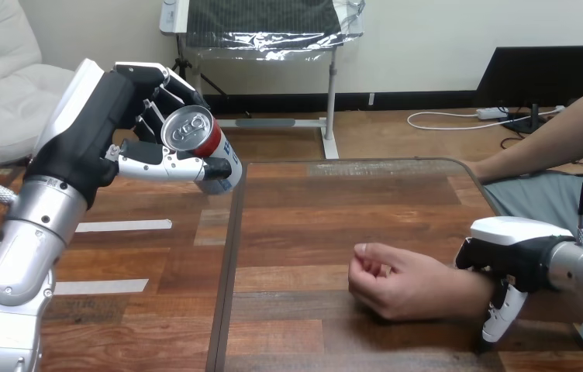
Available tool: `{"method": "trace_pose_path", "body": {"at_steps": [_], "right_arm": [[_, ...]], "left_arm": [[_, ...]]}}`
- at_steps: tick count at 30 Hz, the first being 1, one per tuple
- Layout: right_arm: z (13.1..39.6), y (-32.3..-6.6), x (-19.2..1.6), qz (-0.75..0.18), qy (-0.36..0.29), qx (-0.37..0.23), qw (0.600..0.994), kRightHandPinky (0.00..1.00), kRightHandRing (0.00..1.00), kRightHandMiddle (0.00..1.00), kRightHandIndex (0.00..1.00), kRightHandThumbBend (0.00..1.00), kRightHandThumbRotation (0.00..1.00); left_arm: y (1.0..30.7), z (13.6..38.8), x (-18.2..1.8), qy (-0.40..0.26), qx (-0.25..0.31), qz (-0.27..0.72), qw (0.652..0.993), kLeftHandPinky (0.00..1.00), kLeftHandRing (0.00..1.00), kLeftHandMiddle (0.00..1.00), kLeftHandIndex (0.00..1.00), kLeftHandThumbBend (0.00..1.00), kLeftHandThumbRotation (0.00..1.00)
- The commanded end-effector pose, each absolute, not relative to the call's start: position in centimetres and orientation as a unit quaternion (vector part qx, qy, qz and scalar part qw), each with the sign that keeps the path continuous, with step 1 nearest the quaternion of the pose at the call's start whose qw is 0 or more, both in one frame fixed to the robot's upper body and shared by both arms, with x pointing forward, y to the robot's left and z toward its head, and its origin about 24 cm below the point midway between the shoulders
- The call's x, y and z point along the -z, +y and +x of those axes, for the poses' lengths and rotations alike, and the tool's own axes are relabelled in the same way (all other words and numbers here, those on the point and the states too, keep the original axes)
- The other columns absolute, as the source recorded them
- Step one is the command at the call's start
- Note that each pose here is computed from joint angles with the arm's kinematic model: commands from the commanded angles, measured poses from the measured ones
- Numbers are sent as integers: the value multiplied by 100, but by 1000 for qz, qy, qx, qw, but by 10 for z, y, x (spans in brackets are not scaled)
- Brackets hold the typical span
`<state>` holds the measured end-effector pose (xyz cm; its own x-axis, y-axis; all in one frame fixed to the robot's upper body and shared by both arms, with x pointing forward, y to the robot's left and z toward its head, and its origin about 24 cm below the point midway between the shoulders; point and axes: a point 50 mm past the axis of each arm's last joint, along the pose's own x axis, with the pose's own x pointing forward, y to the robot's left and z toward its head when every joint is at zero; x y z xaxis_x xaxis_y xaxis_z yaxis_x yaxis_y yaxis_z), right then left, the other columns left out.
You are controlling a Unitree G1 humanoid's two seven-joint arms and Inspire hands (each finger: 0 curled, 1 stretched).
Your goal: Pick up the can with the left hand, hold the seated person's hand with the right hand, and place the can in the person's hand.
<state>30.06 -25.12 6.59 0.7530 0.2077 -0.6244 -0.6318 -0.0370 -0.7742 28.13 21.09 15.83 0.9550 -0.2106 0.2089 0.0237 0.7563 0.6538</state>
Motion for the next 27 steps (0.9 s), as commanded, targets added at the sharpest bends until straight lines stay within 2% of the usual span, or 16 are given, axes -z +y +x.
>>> {"method": "trace_pose_path", "body": {"at_steps": [1, 11, 27], "right_arm": [[291, -248, -54, -623, 137, -315, 703, 26, 34, 44, 47, 87, 0], [294, -249, -56, -627, 79, -278, 724, 21, 27, 36, 44, 88, 0], [303, -252, -62, -618, 47, -238, 748, 22, 28, 36, 43, 86, 0]], "left_arm": [[205, 289, -185, -190, 51, 349, 916, 24, 30, 36, 41, 72, 0], [203, 291, -180, -191, 62, 346, 917, 24, 30, 37, 41, 72, 0], [194, 294, -170, -181, 76, 323, 926, 24, 30, 37, 41, 70, 0]]}}
